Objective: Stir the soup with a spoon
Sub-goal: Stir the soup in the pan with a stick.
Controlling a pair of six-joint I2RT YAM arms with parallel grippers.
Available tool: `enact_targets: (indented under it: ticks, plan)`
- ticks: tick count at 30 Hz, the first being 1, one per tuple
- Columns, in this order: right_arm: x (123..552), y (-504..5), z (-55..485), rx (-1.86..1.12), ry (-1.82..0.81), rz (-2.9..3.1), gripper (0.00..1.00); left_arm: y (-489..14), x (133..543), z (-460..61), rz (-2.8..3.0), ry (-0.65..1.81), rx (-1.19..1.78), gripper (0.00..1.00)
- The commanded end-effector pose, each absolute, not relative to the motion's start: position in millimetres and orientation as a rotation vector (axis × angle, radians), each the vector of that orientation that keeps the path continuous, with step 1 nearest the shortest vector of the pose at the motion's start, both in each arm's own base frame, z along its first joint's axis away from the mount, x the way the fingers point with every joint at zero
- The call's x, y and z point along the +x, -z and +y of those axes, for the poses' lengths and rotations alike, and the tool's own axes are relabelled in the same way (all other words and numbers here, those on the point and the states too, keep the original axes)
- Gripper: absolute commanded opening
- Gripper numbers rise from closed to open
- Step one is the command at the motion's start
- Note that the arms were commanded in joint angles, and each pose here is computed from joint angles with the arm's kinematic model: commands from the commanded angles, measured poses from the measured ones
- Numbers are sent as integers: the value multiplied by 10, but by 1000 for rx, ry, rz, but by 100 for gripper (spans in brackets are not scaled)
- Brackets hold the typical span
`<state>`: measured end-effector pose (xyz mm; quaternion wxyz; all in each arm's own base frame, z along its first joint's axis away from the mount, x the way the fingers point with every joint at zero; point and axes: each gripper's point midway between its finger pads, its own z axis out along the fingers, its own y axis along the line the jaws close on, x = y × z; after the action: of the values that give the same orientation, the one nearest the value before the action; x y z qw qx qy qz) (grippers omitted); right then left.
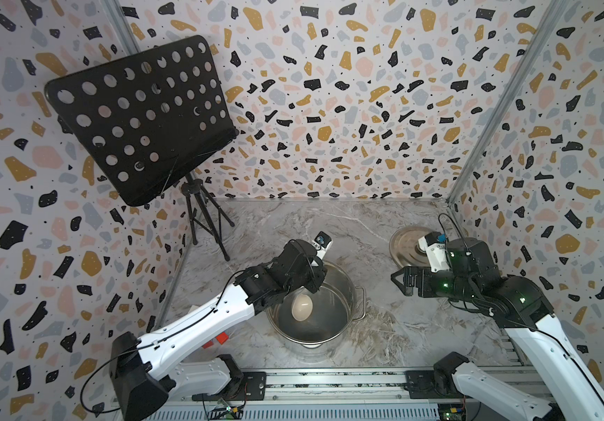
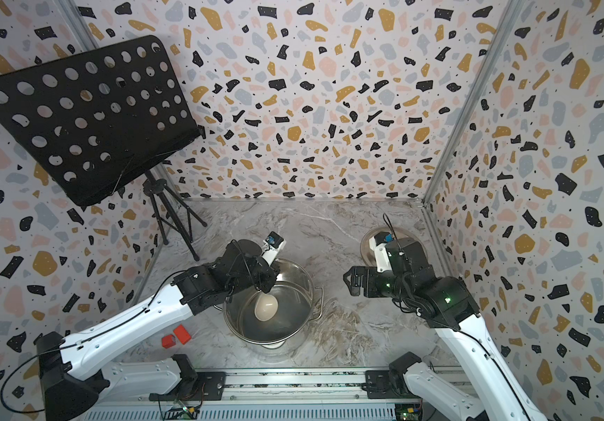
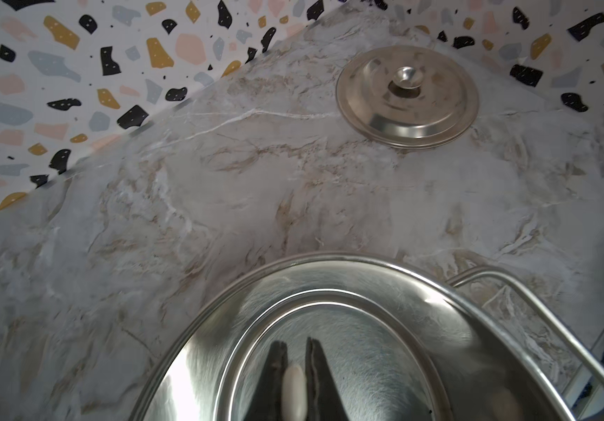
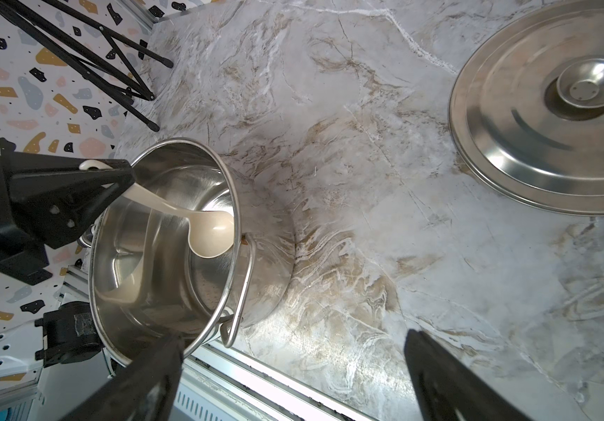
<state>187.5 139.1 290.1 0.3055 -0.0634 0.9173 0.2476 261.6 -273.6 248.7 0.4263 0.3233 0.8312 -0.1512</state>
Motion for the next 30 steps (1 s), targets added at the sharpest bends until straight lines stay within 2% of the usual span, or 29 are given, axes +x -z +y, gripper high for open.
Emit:
enact_targets:
  ticks: [1,8,13,22,30]
  plan:
    - [1841,-2922,1366,-178,-649,2418,100,-2886,2635,-3134,1943,585,830,0]
    - [1841,-2952,1356,-175,-648,2407,100,-2925,2282,-3576,1876,747,1005,0]
    - [1841,-2948,1358,-175,-648,2408,100,-2859,1892,-3591,1857,815,1112,0]
    - [1872,-2906,1399,-190,-650,2430,100,-2524,1555,-2991,1966,724,1120,0]
    - [1911,-2889,1444,-194,-662,2437,100,-2460,1729,-2347,2052,474,916,0]
